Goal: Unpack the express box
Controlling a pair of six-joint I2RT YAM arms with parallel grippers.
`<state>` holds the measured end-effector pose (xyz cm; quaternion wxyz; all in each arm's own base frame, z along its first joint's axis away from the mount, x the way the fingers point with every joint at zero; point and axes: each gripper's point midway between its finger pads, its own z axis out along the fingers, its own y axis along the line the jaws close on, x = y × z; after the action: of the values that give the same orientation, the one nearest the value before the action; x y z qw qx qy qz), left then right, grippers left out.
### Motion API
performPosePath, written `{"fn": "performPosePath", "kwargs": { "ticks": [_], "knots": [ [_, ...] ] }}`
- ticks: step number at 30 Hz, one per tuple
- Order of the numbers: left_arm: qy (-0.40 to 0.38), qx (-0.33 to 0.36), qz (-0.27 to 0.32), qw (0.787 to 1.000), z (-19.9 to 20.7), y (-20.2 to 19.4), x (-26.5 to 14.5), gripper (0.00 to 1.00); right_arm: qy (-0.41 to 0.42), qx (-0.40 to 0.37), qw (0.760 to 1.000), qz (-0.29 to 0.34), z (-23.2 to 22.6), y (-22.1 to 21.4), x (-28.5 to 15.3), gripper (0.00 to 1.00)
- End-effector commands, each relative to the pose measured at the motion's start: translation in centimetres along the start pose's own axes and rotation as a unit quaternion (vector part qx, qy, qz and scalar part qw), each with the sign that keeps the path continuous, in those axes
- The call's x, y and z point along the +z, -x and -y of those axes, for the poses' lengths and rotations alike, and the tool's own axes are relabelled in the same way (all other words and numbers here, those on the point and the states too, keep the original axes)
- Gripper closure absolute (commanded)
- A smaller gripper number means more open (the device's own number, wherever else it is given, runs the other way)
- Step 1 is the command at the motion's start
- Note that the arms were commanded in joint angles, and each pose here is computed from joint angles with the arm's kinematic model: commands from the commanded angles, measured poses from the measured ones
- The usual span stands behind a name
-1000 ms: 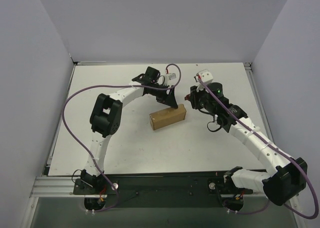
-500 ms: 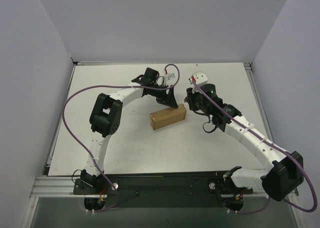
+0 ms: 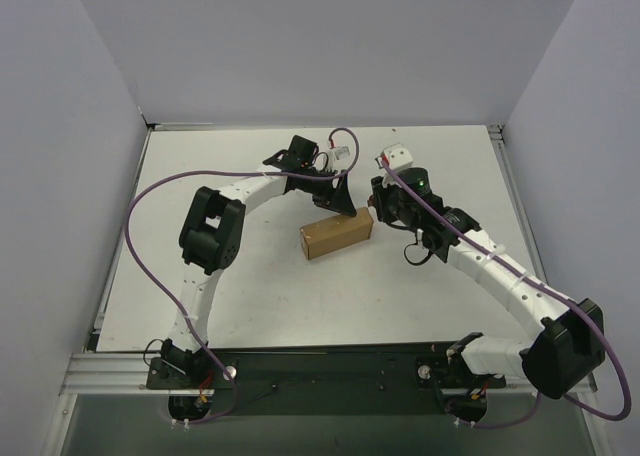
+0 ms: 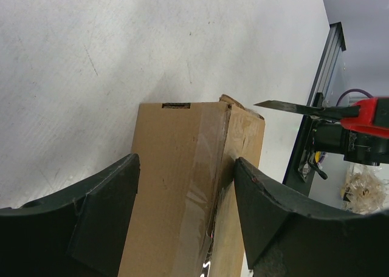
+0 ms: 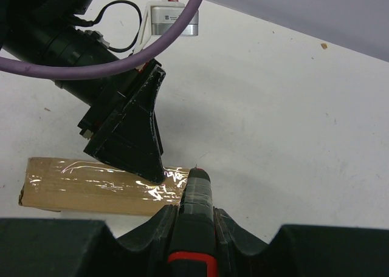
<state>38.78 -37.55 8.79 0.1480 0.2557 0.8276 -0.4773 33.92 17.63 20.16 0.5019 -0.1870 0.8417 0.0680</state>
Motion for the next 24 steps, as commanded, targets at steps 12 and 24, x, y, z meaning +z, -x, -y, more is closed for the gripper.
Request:
{"fn": "performPosePath", "kwargs": {
  "ticks": [12,24],
  "knots": [
    [0.036,-0.002,0.008,0.999,-2.6,-0.2,0.7,0.28,0.01,-0.007,1.0,-0.006,-0.5,-0.4,0.6,1.0],
    [0.036,-0.006,0.008,0.999,-2.7,-0.3,0.7,0.28,-0.006,-0.019,1.0,0.017,0.0,1.0,-0.1,1.0]
  ]
}}
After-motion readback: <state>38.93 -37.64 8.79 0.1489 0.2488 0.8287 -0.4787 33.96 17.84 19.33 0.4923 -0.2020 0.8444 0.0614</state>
